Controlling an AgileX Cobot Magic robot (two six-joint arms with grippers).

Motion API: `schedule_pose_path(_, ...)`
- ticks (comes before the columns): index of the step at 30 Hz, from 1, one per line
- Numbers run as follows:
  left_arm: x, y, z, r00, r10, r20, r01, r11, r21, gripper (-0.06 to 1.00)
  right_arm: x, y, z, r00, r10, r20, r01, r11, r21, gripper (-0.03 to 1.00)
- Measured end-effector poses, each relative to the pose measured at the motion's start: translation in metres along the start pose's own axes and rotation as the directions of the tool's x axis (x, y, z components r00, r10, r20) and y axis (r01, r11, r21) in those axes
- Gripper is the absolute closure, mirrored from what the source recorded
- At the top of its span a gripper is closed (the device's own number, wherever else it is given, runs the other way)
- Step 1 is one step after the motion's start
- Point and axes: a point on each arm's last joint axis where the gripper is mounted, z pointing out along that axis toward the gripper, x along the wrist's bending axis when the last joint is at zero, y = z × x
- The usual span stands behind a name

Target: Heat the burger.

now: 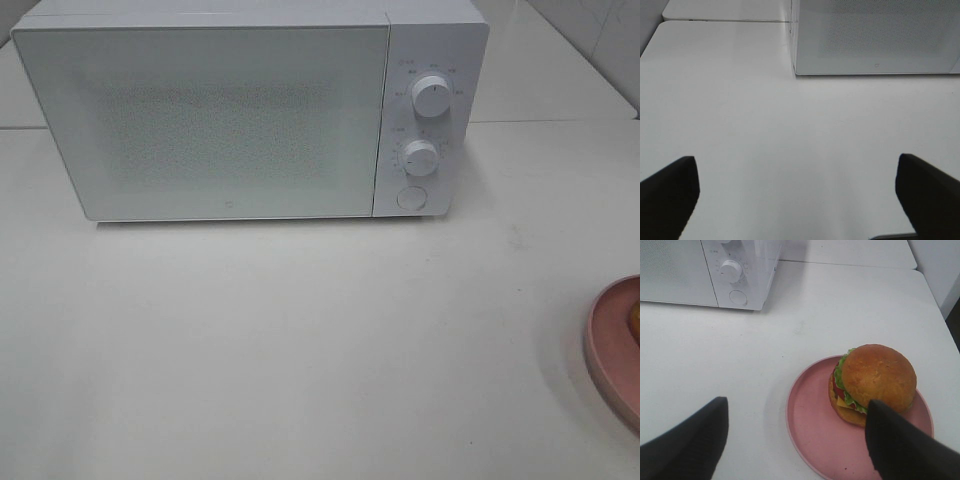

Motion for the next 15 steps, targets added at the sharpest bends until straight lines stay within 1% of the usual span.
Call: schedule_pose_path(15,0.0002,0.0,0.0,1.0,0.001,-0.003,-0.001,1.0,0.0,-0.04,0.0,0.0,0.0,1.0,0.0,0.0,0.0,1.0,0.0,0.22)
